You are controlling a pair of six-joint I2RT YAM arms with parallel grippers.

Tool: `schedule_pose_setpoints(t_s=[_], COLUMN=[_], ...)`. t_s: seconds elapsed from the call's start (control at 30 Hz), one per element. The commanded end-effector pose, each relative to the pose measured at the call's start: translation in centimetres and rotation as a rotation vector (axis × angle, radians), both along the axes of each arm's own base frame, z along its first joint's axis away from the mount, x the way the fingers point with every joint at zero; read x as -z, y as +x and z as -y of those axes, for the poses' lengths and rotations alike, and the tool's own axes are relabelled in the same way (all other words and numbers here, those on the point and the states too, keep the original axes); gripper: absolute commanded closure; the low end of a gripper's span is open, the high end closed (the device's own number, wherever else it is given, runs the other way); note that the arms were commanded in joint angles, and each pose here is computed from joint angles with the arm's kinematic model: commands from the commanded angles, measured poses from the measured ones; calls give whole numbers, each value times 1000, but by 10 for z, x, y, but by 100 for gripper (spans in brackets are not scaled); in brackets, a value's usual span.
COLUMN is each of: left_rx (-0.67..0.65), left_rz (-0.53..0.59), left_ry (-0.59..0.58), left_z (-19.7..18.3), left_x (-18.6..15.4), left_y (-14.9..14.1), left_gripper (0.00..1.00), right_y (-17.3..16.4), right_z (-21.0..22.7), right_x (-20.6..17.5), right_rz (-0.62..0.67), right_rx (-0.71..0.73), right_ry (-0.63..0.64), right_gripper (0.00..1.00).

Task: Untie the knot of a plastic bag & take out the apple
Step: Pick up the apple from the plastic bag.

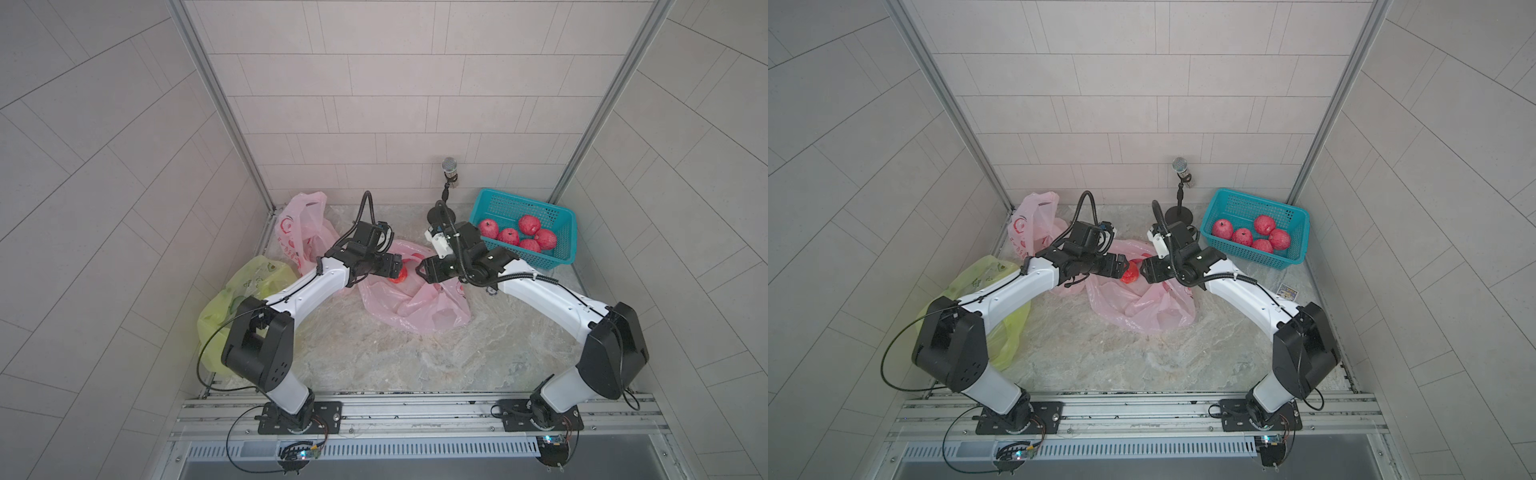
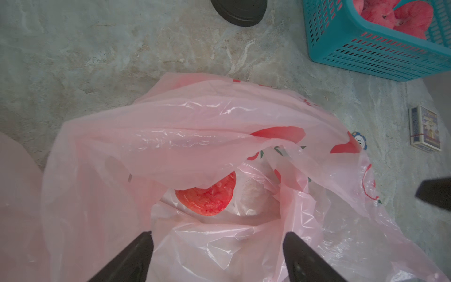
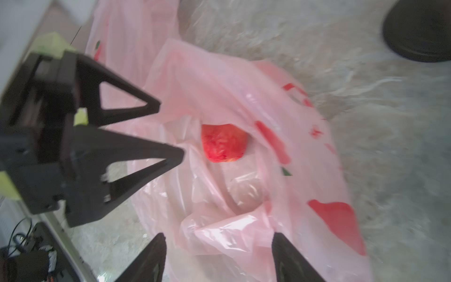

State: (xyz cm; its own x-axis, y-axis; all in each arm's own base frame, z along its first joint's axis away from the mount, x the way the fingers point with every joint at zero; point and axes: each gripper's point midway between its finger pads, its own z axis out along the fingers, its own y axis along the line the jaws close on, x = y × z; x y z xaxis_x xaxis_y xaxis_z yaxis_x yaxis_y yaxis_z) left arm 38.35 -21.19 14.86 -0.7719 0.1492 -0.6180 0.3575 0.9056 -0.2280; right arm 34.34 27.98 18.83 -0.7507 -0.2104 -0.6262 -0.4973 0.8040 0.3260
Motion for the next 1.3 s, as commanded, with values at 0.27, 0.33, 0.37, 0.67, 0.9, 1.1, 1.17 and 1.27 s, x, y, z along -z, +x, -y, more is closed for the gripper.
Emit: schedule_pose_setpoints(t_s=[0.27,0.33,0.37,0.67,0.9,1.1,1.17,1.27], left_rx=[-195,-210,-214,-221,-203,-199,-200,-203], left_rz=[-14,-42,-49,-28,-44,-48,-48,-45], left_ry=[112,115,109,32,6,-2,-1,-8], left_z=[-63,-73,-75,-80,-77,-77,-78,-78], left_x=[2,4,5,0,3,4,4,4], left_y=[21,18,16,0,-9,-14,-15,-13], left_gripper=[10,9,9,8,8,8,8,8], right_y=[31,37,41,81,96,99,98,93], right_z=[-49,-53,-54,-55,-67,-74,-73,-71], right_x=[58,66,71,91,107,120,123,123], right_rz=[-46,-47,-43,72,104,86,77,71], right_rx=[-63,-65,-57,31,43,32,29,25], right_ry=[-41,-49,-58,-114,-116,-113,-113,-115], right_gripper=[9,6,5,0,0,6,11,19])
